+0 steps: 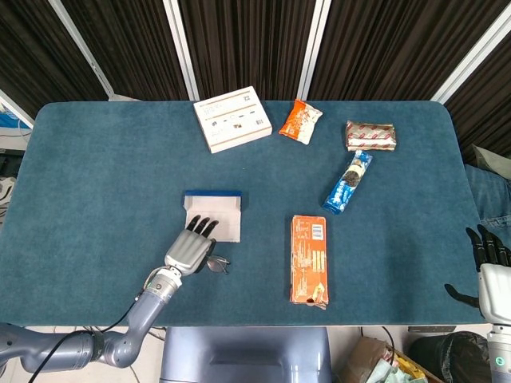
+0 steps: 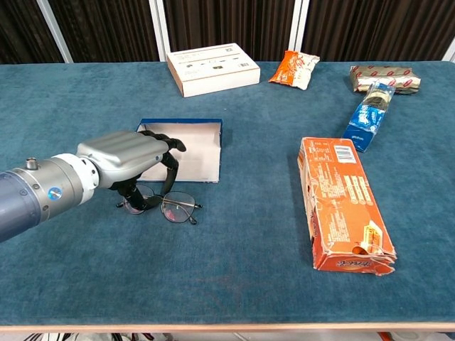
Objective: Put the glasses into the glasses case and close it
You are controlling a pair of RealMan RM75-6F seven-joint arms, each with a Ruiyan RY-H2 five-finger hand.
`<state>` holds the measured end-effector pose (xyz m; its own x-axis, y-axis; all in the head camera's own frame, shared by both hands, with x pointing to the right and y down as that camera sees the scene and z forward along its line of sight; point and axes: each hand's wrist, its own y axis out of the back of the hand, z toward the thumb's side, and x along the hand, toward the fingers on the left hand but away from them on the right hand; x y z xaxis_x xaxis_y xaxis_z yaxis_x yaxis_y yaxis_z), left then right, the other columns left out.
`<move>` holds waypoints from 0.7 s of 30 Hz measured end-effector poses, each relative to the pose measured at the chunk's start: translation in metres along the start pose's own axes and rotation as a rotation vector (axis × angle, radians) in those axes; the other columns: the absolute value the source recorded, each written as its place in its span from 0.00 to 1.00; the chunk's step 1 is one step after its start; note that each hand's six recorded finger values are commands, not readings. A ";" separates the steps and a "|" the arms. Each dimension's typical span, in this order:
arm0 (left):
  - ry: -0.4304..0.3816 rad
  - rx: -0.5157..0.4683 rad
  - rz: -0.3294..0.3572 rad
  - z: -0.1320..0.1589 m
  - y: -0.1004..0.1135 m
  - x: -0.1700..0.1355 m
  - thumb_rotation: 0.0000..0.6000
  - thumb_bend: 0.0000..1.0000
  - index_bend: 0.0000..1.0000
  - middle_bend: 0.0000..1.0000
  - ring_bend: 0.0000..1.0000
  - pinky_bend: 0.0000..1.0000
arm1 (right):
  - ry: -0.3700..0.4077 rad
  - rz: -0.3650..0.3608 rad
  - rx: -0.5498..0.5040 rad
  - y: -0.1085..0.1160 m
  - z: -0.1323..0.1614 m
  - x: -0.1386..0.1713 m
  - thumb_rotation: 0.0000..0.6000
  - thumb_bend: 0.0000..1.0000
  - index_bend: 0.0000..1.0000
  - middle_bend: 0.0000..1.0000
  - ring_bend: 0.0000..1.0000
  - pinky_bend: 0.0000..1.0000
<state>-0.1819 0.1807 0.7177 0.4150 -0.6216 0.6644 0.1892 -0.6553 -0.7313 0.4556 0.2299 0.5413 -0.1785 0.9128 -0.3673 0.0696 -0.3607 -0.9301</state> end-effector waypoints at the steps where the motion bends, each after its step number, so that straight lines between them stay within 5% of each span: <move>1: 0.000 0.000 0.000 0.000 0.000 0.000 1.00 0.37 0.53 0.08 0.00 0.00 | 0.000 0.000 0.000 0.000 0.000 0.000 1.00 0.12 0.05 0.00 0.09 0.16; 13: 0.011 0.011 -0.005 0.001 -0.002 0.003 1.00 0.37 0.55 0.09 0.00 0.00 | -0.004 0.000 -0.006 0.000 -0.001 0.000 1.00 0.12 0.05 0.00 0.09 0.16; 21: 0.013 0.015 0.004 0.002 0.000 0.003 1.00 0.46 0.59 0.12 0.00 0.00 | -0.006 0.001 -0.018 0.000 0.000 0.000 1.00 0.12 0.05 0.00 0.09 0.16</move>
<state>-0.1788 0.1797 0.7192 0.4046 -0.6296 0.6632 0.2005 -0.6465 -0.7361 0.4556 0.2298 0.5412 -0.1846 0.9110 -0.3687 0.0875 -0.3584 -0.9294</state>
